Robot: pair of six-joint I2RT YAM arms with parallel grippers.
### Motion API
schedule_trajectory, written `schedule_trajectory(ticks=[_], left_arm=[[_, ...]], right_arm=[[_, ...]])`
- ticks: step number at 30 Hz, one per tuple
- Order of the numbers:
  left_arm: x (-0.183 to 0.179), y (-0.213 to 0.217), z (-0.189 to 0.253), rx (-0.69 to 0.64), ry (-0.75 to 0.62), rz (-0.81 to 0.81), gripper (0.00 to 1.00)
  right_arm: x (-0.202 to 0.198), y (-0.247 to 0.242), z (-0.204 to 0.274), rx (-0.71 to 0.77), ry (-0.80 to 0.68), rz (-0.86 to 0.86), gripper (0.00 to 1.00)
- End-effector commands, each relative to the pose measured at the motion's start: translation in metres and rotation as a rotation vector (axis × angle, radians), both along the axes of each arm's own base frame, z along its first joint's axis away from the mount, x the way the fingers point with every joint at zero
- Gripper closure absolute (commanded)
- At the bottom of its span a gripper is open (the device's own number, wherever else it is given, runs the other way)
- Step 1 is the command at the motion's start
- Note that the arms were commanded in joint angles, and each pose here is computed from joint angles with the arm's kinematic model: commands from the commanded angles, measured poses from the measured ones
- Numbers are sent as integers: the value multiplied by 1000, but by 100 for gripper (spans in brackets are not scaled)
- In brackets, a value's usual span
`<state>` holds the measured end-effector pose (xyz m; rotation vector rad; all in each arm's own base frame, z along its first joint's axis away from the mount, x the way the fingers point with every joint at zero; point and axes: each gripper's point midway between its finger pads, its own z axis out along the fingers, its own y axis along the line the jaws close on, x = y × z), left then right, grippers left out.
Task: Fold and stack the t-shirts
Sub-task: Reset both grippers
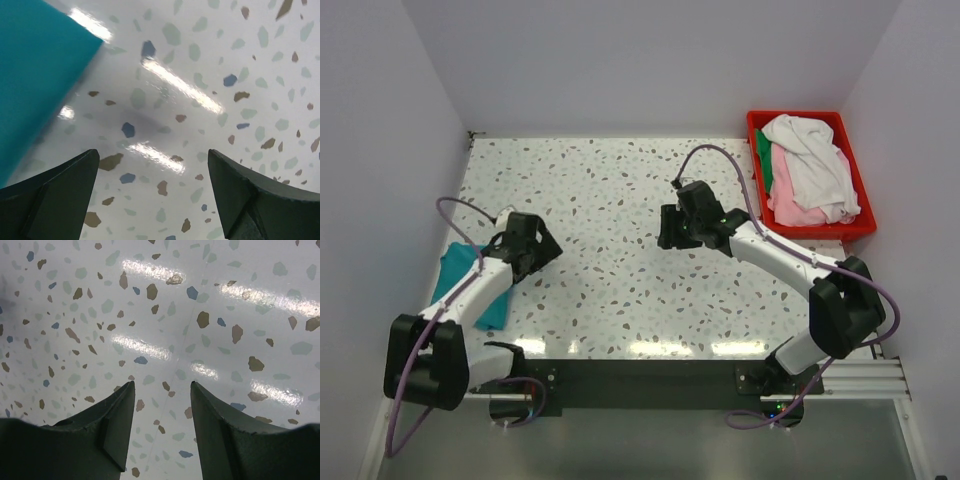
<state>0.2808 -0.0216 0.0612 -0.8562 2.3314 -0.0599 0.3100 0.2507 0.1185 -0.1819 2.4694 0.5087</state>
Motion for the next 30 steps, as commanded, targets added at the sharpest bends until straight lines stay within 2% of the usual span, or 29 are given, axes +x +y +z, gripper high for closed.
schedule_trajectory(ticks=[1,8,13,22,30], left_arm=[[33,-35,23,20,-96,-113,6],[40,-119,38,51,-125,-429,5],[28,-184,43,2,-165,-655,5],[3,-242,59,-74,-258,-851,5],[1,-268,77,-112,-308,-944,5]], right_arm=[[9,-3,15,-8,-62,-14,48],[8,-11,11,-13,-80,-65,48],[0,-18,5,0,-70,-93,48],[-26,-42,12,12,-98,-134,48],[-37,-68,17,-40,-145,-167,48]])
